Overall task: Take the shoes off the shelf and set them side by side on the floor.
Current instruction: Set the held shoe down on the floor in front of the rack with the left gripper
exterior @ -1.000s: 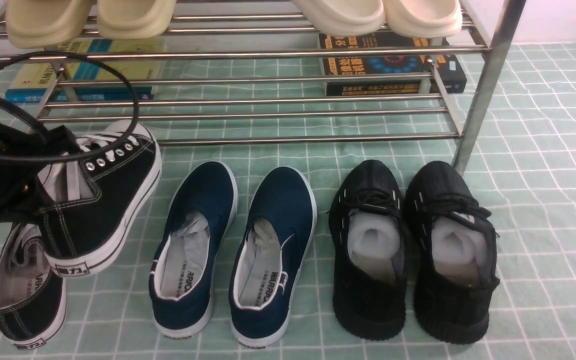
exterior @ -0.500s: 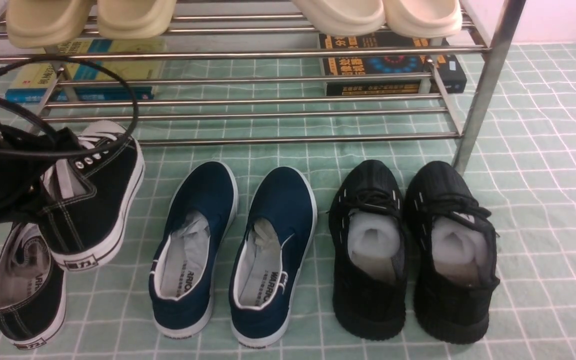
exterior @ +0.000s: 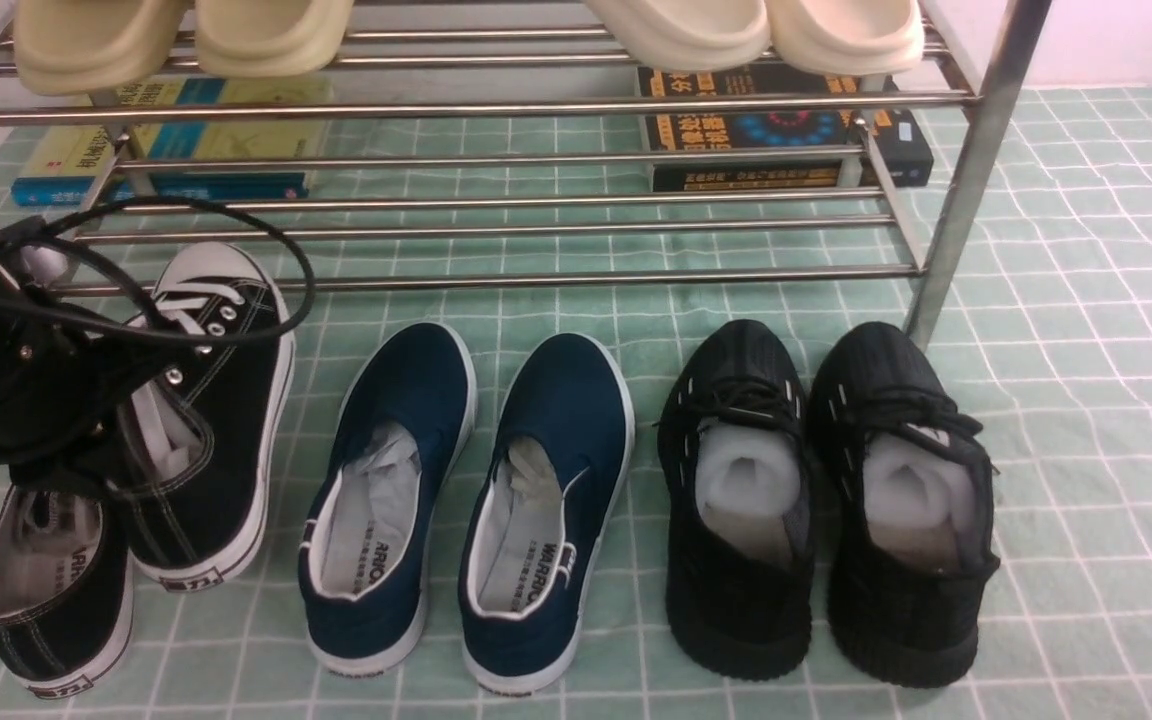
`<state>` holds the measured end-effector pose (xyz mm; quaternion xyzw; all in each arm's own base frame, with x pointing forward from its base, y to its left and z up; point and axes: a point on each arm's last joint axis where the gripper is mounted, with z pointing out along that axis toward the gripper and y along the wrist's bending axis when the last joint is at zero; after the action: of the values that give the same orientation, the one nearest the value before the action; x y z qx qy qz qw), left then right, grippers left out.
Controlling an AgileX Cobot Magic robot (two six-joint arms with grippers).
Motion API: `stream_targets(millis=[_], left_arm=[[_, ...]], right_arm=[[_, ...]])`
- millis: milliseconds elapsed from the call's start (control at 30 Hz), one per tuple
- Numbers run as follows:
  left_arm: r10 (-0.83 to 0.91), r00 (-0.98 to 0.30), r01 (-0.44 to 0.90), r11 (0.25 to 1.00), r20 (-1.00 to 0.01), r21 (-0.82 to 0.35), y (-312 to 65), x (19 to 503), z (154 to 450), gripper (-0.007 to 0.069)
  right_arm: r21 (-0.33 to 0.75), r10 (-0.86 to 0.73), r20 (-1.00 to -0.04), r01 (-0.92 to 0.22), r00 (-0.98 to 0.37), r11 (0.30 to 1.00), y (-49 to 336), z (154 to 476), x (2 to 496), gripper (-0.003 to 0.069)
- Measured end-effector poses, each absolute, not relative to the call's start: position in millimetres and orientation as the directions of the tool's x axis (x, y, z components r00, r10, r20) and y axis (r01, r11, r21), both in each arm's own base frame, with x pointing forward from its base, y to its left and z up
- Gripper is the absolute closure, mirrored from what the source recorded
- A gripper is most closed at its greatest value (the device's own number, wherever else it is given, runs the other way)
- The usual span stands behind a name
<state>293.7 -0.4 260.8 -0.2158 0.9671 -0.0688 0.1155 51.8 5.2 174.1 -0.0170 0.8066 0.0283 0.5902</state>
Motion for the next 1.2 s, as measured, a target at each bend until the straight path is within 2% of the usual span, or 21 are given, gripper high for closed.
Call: stream_targets(millis=[467,667,867,1100,1200], left_arm=[[-0.414,-0.901,-0.398,0.907,-0.127,-0.137,-0.2,286.4,259.4,0.0608],[-0.319,-0.942,-0.314,0.947,-0.102,-0.063,-16.5,281.1,258.4,0.0608],[-0.268,-0.95,-0.262,0.963,-0.161,-0.057,-35.4,284.2,259.1,0.0608],[-0.289,-0.938,-0.291,0.957,-0.193,-0.018,-31.4,285.9,259.5,0.0596],[-0.268,-0.942,-0.271,0.963,-0.202,-0.013,-31.2,286.6,259.6,0.0567]], right_arm=[[0.026,0.006,-0.953,-0.061,-0.303,0.998,5.2,174.1,51.8,0.042],[0.026,0.006,-0.953,-0.061,-0.303,0.998,5.2,174.1,51.8,0.042],[0.026,0.006,-0.953,-0.061,-0.303,0.998,5.2,174.1,51.8,0.042],[0.026,0.006,-0.953,-0.061,-0.303,0.998,5.2,174.1,51.8,0.042],[0.026,0.006,-0.953,-0.061,-0.303,0.998,5.2,174.1,51.8,0.042]])
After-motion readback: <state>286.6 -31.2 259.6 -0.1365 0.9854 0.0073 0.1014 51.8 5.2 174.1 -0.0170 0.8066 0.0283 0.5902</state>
